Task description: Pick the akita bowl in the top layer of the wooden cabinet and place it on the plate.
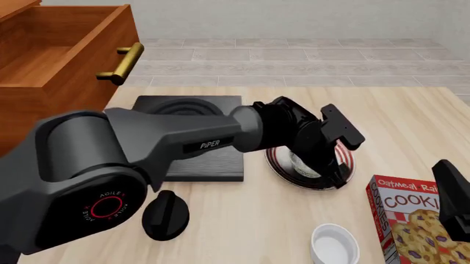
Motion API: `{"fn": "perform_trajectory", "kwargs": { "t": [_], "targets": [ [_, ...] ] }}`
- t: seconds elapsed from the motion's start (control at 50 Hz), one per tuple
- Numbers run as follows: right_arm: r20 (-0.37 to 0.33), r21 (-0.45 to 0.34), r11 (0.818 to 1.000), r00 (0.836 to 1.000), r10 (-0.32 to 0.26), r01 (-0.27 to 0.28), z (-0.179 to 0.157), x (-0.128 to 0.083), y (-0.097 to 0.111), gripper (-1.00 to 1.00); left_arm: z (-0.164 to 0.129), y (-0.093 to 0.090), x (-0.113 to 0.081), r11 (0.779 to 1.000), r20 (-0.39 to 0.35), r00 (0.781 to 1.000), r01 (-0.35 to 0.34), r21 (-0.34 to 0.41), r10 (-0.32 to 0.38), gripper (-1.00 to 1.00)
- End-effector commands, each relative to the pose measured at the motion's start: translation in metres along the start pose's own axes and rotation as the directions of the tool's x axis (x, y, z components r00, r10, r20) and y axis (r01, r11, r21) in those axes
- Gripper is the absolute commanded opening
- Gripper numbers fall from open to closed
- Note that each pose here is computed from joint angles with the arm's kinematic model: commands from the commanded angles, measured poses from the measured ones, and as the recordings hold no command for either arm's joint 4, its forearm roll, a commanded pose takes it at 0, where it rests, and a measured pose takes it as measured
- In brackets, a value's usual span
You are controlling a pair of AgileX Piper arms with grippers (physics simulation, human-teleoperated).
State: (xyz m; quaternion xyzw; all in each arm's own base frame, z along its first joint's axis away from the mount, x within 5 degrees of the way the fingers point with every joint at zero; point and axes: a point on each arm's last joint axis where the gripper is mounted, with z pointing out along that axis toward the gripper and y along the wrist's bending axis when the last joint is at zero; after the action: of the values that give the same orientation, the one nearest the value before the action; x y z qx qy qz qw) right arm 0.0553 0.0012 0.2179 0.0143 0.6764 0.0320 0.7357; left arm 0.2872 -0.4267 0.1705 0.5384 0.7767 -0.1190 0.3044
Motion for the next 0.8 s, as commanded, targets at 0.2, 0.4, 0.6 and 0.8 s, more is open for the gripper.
{"fn": "perform_trajectory", "kwargs": {
  "t": [0.2, 0.4, 0.6, 0.8],
  "targets": [
    [0.002, -0.003, 1.0, 1.0, -0.009, 0.009, 0.0, 0.0, 0.0, 1.0, -0.021, 0.0, -0.015, 1.0, 0.027, 1.0, -0.011, -0.003, 0.011, 1.0],
    [0.003, -0.005, 1.0, 1.0, -0.015, 0.015, 0.0, 0.0, 0.0, 1.0, -0.04, 0.008, -0.028, 1.0, 0.053, 0.998, -0.027, -0.016, 0.028, 1.0],
    [0.005, -0.007, 1.0, 1.0, -0.02, 0.02, 0.0, -0.001, 0.0, 1.0, -0.057, 0.013, -0.039, 0.999, 0.078, 0.996, -0.035, -0.026, 0.037, 1.0],
    [0.008, -0.01, 1.0, 1.0, -0.028, 0.028, 0.0, -0.001, 0.001, 1.0, -0.08, 0.016, -0.057, 0.999, 0.114, 0.993, -0.02, -0.034, 0.024, 1.0]
  ]
}}
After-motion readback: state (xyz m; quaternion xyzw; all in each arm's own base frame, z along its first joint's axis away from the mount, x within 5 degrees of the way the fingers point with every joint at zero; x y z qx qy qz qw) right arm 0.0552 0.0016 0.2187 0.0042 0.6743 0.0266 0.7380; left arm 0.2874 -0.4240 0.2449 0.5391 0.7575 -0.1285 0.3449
